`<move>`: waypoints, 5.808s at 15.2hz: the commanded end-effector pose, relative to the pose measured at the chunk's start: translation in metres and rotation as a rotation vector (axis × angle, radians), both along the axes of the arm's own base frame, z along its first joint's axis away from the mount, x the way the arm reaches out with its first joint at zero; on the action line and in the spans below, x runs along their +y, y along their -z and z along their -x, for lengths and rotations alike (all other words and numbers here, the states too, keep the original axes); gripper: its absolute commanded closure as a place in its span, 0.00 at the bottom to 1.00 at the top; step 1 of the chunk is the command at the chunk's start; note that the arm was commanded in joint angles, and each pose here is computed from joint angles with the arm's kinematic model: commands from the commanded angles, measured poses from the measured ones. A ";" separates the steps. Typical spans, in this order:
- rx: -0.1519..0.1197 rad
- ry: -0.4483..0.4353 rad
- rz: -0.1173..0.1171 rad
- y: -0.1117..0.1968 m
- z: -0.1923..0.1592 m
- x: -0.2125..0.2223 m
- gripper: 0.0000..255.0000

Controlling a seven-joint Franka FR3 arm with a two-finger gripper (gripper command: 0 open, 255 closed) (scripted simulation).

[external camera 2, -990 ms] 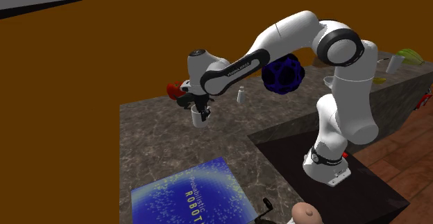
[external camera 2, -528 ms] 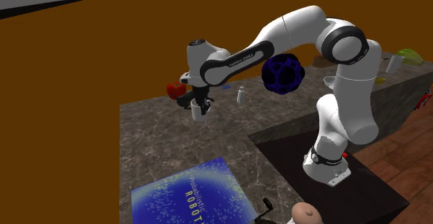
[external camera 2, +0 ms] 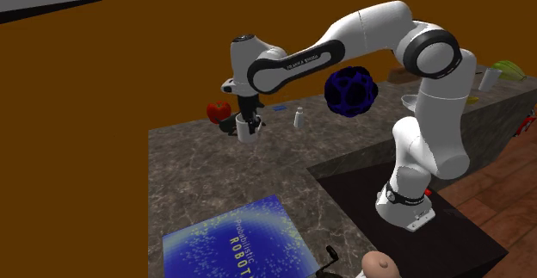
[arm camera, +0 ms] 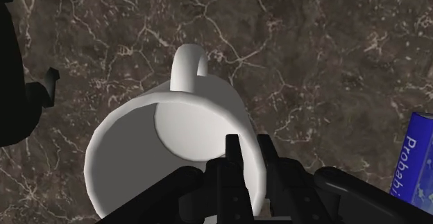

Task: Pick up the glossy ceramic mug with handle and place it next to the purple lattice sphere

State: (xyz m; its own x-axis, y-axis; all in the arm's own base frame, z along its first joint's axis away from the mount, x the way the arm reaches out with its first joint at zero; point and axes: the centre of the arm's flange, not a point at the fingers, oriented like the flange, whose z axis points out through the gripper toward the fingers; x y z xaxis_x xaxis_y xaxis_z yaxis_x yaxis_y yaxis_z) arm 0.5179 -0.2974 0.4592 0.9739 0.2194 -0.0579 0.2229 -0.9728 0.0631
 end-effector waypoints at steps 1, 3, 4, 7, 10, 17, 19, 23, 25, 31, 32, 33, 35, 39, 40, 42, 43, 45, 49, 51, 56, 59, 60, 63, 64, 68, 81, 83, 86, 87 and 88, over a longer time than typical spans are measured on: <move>0.000 0.000 0.000 -0.010 0.000 0.000 1.00; 0.000 0.000 0.000 -0.020 0.000 0.000 1.00; 0.000 0.000 0.000 -0.025 0.000 0.000 1.00; 0.000 0.000 0.000 -0.041 0.000 0.000 1.00; 0.000 0.000 0.000 -0.057 0.000 0.000 1.00; 0.000 0.000 0.000 -0.094 0.000 0.000 1.00; 0.000 0.000 0.000 -0.105 0.000 0.000 1.00; 0.000 0.000 0.000 -0.126 0.000 0.000 1.00; 0.000 0.000 0.000 -0.136 0.000 0.000 1.00; 0.000 0.000 0.000 -0.168 0.000 0.000 1.00; 0.000 0.000 0.000 -0.173 0.000 0.000 1.00; 0.000 0.000 0.000 -0.179 0.000 0.000 1.00; 0.000 0.000 0.000 -0.189 0.000 0.000 1.00; 0.000 0.000 0.000 -0.210 0.000 0.000 1.00; 0.000 0.000 0.000 -0.215 0.000 0.000 1.00; 0.000 0.000 0.000 -0.226 0.000 0.000 1.00; 0.000 0.000 0.000 -0.231 0.000 0.000 1.00; 0.000 0.000 0.000 -0.242 0.000 0.000 1.00; 0.000 0.000 0.000 -0.242 0.047 -0.024 1.00; 0.000 0.000 0.000 -0.242 0.071 -0.036 1.00; 0.000 0.000 0.000 -0.242 0.130 -0.066 1.00; 0.000 0.000 0.000 -0.242 0.165 -0.084 1.00; 0.000 0.000 0.000 -0.242 0.177 -0.090 1.00; 0.000 0.000 0.000 -0.242 0.212 -0.108 1.00; 0.000 0.000 0.000 -0.242 0.224 -0.113 1.00; 0.000 0.000 0.000 -0.242 0.271 -0.137 1.00; 0.000 0.000 0.000 -0.242 0.424 -0.215 1.00; 0.000 0.000 0.000 -0.242 0.448 -0.227 1.00; 0.000 0.000 0.000 -0.232 0.454 -0.230 1.00; 0.000 0.000 0.000 -0.227 0.454 -0.230 1.00; 0.000 0.000 0.000 -0.221 0.454 -0.230 1.00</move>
